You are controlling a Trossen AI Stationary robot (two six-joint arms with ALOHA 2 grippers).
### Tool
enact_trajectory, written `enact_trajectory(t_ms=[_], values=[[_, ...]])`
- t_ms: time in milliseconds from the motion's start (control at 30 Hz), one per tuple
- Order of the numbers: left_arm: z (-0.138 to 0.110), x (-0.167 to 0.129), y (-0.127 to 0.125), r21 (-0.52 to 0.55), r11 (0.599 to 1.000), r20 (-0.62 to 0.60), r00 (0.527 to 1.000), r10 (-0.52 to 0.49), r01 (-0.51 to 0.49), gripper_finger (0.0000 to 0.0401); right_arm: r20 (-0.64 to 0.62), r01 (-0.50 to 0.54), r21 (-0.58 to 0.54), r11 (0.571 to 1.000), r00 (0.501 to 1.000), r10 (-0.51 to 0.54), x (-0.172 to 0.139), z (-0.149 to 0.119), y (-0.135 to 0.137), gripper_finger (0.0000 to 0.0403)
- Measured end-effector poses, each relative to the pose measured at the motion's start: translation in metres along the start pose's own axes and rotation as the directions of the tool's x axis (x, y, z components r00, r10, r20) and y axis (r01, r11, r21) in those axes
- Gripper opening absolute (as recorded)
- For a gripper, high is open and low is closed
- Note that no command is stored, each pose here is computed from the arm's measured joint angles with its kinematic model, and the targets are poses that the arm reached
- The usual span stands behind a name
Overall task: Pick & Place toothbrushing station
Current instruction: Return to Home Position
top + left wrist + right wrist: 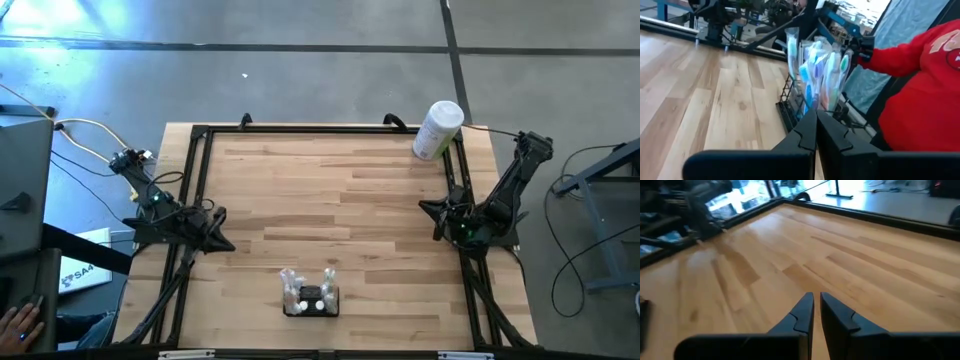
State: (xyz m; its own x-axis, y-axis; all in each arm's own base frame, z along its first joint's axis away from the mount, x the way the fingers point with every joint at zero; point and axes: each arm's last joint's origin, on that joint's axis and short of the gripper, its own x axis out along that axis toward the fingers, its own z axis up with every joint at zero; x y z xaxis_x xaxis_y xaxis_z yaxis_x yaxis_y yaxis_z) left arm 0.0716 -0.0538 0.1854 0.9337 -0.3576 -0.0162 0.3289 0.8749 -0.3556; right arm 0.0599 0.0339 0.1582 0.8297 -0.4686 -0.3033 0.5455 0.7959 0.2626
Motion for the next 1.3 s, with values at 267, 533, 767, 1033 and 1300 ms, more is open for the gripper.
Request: enact_trajectory(t_ms=[267,533,767,1033,1300], values=[[-0.008,0.003,0.001,-0.054,0.998,-0.011,0.999,-0.035,0.035,0.0000,0.015,0.103,-0.028,0.994,0.995,-0.102,0.007,-0.001,0.000,0.0025],[-0.014,0.006,0.001,0.028,0.997,0.043,0.996,-0.080,0.079,0.0000,0.015,0.119,-0.026,0.993,0.993,-0.119,0.008,-0.001,0.000,0.0025],[-0.013,0.006,0.002,0.152,0.988,0.062,0.998,-0.031,0.022,0.0000,0.014,0.119,-0.025,0.993,0.993,-0.119,0.008,-0.001,0.000,0.0025],[-0.013,0.006,0.002,0.256,0.967,0.061,0.998,-0.032,0.015,0.0004,0.015,0.118,-0.045,0.992,0.993,-0.117,0.008,-0.001,0.000,0.0025],[-0.013,0.006,0.002,0.256,0.966,0.061,0.998,-0.032,0.016,0.0007,-0.175,0.088,-0.008,0.996,0.981,-0.088,0.008,-0.006,0.002,0.0025]])
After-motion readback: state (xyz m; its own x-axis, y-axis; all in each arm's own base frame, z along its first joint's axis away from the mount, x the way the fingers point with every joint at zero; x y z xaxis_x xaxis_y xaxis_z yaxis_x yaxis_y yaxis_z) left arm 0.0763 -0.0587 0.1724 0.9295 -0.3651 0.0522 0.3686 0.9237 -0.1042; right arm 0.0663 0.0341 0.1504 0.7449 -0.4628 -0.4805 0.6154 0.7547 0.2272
